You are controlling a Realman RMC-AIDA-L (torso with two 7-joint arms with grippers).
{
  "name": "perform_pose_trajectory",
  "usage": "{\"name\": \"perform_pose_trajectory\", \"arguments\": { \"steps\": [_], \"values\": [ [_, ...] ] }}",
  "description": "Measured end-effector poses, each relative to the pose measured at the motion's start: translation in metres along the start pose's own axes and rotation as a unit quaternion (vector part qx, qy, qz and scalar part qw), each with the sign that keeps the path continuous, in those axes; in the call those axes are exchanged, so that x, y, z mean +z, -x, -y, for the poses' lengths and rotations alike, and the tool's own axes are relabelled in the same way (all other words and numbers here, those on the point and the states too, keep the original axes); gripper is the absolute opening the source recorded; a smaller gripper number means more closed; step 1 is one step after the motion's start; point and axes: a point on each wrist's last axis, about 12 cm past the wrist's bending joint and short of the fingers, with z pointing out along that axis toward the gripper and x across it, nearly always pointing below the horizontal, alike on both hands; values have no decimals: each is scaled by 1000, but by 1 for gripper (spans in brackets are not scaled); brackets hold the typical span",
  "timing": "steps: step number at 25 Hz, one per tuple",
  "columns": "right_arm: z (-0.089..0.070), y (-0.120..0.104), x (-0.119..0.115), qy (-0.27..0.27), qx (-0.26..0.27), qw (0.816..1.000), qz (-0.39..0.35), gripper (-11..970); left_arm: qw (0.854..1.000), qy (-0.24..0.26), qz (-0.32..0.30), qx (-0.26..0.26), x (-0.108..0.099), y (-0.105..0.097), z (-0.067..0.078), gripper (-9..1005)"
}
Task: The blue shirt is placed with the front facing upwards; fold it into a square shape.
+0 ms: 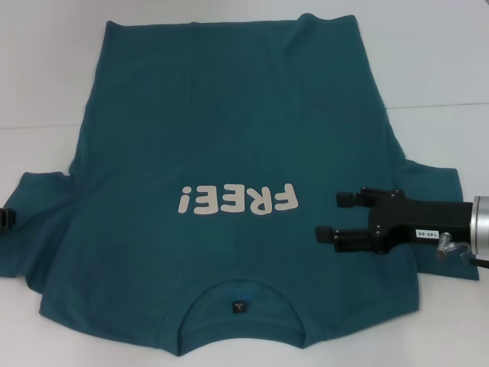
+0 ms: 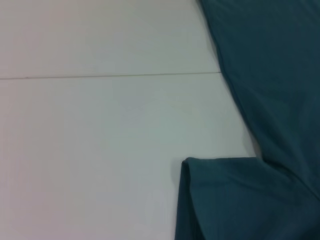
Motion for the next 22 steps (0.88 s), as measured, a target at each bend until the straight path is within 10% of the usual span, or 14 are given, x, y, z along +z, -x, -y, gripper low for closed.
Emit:
{"name": "perform_pose_trajectory", "arguments": {
  "steps": [12,22],
  "values": [
    [-1,0,0,5,3,1000,3,941,1000,2,6,9,-6,4,-4,-3],
    [-2,-2,-5,6,9,1000,6,941,999,-20,22,21,-19,17,14,1]
  ]
}}
